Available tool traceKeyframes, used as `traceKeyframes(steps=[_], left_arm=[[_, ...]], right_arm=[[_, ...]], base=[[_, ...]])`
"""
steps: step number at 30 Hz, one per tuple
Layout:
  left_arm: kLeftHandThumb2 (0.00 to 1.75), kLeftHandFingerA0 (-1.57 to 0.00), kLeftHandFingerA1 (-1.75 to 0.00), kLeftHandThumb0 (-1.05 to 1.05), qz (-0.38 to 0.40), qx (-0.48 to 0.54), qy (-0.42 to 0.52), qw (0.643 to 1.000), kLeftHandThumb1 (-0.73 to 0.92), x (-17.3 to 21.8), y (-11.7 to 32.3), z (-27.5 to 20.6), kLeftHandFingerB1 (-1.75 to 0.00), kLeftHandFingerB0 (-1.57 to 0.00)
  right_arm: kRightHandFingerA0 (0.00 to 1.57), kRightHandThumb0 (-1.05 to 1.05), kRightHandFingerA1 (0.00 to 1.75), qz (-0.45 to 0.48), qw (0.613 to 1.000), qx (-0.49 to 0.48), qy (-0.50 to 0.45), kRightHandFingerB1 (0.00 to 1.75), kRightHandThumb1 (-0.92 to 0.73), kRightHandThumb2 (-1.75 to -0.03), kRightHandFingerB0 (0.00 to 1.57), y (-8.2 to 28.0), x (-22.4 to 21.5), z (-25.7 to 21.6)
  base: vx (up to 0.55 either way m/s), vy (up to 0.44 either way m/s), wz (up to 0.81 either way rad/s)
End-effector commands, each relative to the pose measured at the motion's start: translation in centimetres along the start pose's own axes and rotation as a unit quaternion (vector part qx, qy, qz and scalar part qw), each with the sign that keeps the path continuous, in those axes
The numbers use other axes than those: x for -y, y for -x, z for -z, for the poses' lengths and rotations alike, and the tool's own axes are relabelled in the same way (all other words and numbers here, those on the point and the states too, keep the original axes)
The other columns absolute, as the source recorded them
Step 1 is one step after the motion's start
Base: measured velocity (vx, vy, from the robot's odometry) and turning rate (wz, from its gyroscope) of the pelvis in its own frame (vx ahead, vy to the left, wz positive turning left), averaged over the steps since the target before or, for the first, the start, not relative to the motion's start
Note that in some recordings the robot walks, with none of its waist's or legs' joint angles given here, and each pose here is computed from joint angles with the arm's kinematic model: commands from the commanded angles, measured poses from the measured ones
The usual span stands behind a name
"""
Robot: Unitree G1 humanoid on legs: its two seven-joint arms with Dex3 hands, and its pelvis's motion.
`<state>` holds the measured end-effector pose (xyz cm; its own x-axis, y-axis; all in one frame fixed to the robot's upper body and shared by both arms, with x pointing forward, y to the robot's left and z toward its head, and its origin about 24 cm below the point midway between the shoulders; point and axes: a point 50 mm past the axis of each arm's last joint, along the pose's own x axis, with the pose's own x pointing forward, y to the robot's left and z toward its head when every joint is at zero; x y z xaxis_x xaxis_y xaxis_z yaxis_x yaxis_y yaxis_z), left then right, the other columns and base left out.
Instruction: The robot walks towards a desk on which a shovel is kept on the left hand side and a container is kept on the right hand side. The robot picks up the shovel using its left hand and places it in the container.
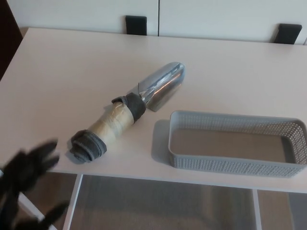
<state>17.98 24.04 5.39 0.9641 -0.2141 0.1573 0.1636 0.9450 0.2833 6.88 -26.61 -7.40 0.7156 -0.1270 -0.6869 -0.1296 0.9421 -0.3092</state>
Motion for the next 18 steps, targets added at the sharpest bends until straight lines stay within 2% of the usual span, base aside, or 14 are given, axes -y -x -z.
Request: traceKeyframes(steps=[1,2,3,4,7,8,9,10,11,12,13,14,16,18], left_arm=[[0.57,-0.27,-0.3,-0.55,-0.009,0.342,-0.284,0.896,0.56,0.7,-8.5,-17.9,-0.29,-0.24],[0.9,-0.09,-0.51,-0.28,-0.022,0.326,-0.289,0.9,0.33,0.6,-9.3,-17.4,-0.5,-0.09],[0.9,-0.09,-0.51,-0.28,-0.028,0.318,-0.29,0.902,0.33,0.6,-9.7,-17.2,-0.5,-0.09],[0.9,-0.09,-0.51,-0.28,-0.034,0.302,-0.291,0.907,0.33,0.6,-10.3,-16.8,-0.5,-0.09],[0.89,-0.08,-0.5,-0.29,-0.044,0.271,-0.308,0.911,0.31,0.5,-11.8,-15.9,-0.5,-0.08],[0.57,-0.2,-0.28,-0.6,-0.036,0.248,-0.321,0.913,0.54,0.7,-12.2,-15.5,-0.28,-0.18],[0.89,0.0,-0.49,-0.33,-0.028,0.229,-0.331,0.915,0.31,0.8,-12.6,-15.2,-0.47,0.0],[0.59,-0.12,-0.22,-0.65,-0.021,0.21,-0.344,0.915,0.52,0.9,-13.1,-14.9,-0.25,-0.11],[0.81,-0.02,-0.28,-0.65,-0.01,0.178,-0.356,0.917,0.43,1.1,-13.7,-14.4,-0.33,-0.08],[0.81,-0.02,-0.28,-0.65,-0.01,0.178,-0.357,0.917,0.43,1.1,-13.7,-14.4,-0.33,-0.08],[0.62,-0.07,-0.21,-0.7,-0.003,0.16,-0.365,0.917,0.51,1.1,-14.1,-14.1,-0.23,-0.12],[0.79,-0.04,-0.22,-0.68,0.001,0.151,-0.366,0.918,0.44,1.2,-14.3,-13.9,-0.25,-0.09],[0.83,0.0,-0.19,-0.69,0.018,0.11,-0.383,0.917,0.44,1.6,-15.1,-12.8,-0.23,-0.08],[0.86,-0.01,-0.09,-0.79,0.028,0.087,-0.399,0.912,0.49,1.9,-15.6,-11.6,-0.16,-0.08]], right_arm=[[0.52,-0.31,0.63,-0.028,0.999,0.018,-0.015,0.52,-0.44,-0.66,0.41,-0.5,0.2,-1.8],[0.52,-0.32,0.63,-0.034,0.999,0.022,-0.008,0.52,-0.44,-0.66,0.41,-0.4,0.2,-2.0],[0.52,-0.32,0.61,-0.031,0.999,0.018,-0.008,0.51,-0.45,-0.66,0.41,-0.4,0.2,-2.0],[0.57,-0.24,0.6,-0.033,0.999,0.027,-0.01,0.48,-0.49,-0.54,0.44,-0.4,0.2,-1.9],[0.59,-0.26,0.62,-0.029,0.999,0.036,0.003,0.49,-0.47,-0.53,0.44,-0.6,0.2,-2.1],[0.59,-0.24,0.61,-0.03,0.999,0.033,0.001,0.48,-0.47,-0.53,0.44,-0.6,0.2,-1.8],[0.58,-0.25,0.61,-0.031,0.999,0.034,0.002,0.48,-0.47,-0.53,0.44,-0.6,0.1,-1.9],[0.59,-0.24,0.61,-0.031,0.999,0.032,0.001,0.48,-0.47,-0.53,0.45,-0.6,0.1,-1.9],[0.58,-0.24,0.6,-0.032,0.999,0.03,0.0,0.48,-0.47,-0.53,0.45,-0.7,0.0,-1.8],[0.58,-0.24,0.6,-0.032,0.999,0.031,0.0,0.48,-0.47,-0.53,0.45,-0.7,-0.1,-1.8],[0.58,-0.23,0.61,-0.032,0.999,0.033,-0.002,0.48,-0.47,-0.53,0.45,-0.8,-0.2,-1.8],[0.57,-0.23,0.61,-0.033,0.999,0.033,-0.004,0.48,-0.48,-0.53,0.45,-0.8,-0.2,-1.8],[0.6,-0.26,0.62,-0.037,0.999,0.034,0.0,0.47,-0.48,-0.54,0.45,-0.7,-0.4,-1.9],[0.58,-0.25,0.61,-0.039,0.999,0.032,-0.004,0.48,-0.48,-0.53,0.45,-0.6,-0.5,-2.0]], base=[[0.0,0.0,0.0],[0.0,0.0,0.0],[0.0,0.0,0.0],[0.0,0.0,0.0],[0.0,0.0,0.0],[0.0,0.0,0.0],[0.0,0.0,0.0],[0.0,0.0,0.0],[0.0,0.0,0.0],[0.0,0.0,0.0],[0.0,0.0,0.0],[0.0,0.0,0.0],[0.0,0.0,0.0],[0.0,0.0,0.0]])
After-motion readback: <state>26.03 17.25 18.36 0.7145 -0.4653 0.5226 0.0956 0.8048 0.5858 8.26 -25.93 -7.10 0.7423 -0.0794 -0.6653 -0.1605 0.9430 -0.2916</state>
